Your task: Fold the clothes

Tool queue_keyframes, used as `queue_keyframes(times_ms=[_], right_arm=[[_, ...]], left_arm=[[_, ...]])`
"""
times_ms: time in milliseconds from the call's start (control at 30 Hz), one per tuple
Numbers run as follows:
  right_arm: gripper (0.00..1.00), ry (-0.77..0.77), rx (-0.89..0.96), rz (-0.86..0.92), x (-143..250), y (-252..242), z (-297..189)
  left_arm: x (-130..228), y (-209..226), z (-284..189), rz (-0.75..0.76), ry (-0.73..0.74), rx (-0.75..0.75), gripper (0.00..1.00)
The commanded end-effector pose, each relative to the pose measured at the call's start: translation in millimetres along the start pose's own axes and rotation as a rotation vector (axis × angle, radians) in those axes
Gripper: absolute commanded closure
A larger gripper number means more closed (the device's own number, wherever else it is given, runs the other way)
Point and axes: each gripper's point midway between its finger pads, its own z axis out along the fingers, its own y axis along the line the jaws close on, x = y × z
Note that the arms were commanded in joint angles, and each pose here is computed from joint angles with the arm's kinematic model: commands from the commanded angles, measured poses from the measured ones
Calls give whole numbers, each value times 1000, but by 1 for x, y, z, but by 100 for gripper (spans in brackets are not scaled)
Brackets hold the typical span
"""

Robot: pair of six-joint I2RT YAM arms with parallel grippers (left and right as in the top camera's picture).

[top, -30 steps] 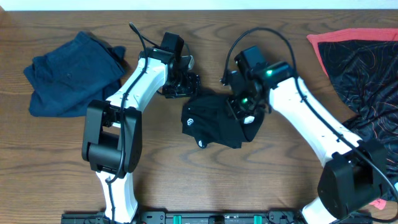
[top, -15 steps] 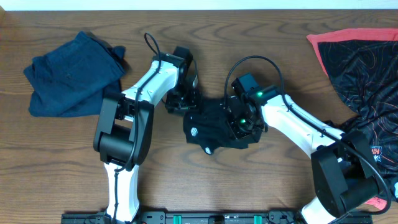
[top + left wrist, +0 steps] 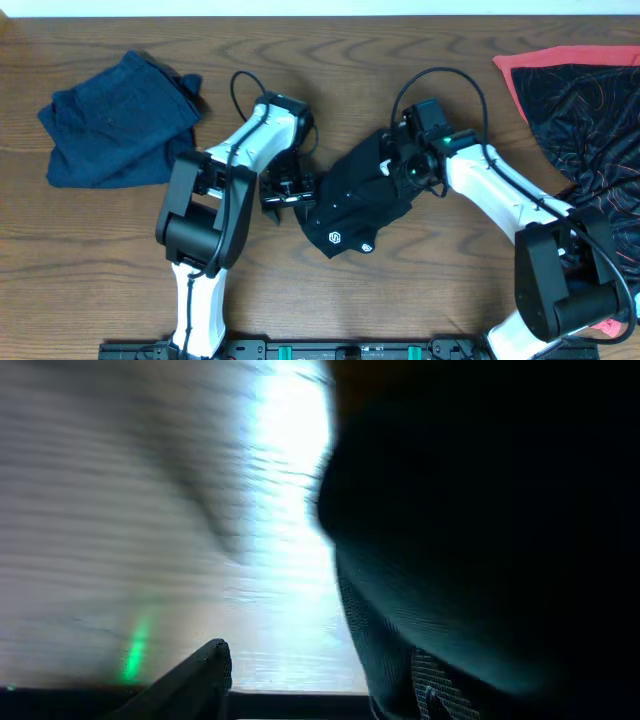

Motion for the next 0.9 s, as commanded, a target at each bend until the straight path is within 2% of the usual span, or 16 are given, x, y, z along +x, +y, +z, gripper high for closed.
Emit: queue_keyframes(times_ms=[0,167,233,267,367,467,533,667,867], right_arm=[[80,8,20,-26,-1,-6,-1],[74,50,-59,-21,2,12,-30],[71,48,-105,-21,1,23,-48],[68,42,-139,-24,0,31,-57],[46,39,-215,-47,5,52,-74],[44,94,-239,-81,21,69,-75],[44,136,-246,-112,32,82,-69],[44,216,-253,-170,52,106,-51],[46,304,-185,-186,69,116,-20]], left_arm=[[11,-7,-22,6,-69,28,40],[-1,25,-64,-69,-294,-75,39],[-9,29,-79,-70,-368,-46,31],[-15,28,-87,-59,-407,-23,30],[-28,14,-101,63,-479,59,29],[-30,-10,-100,252,-476,137,26],[-29,-16,-95,333,-460,132,25],[-31,-17,-81,390,-426,110,21],[-27,-32,-64,498,-351,184,20]])
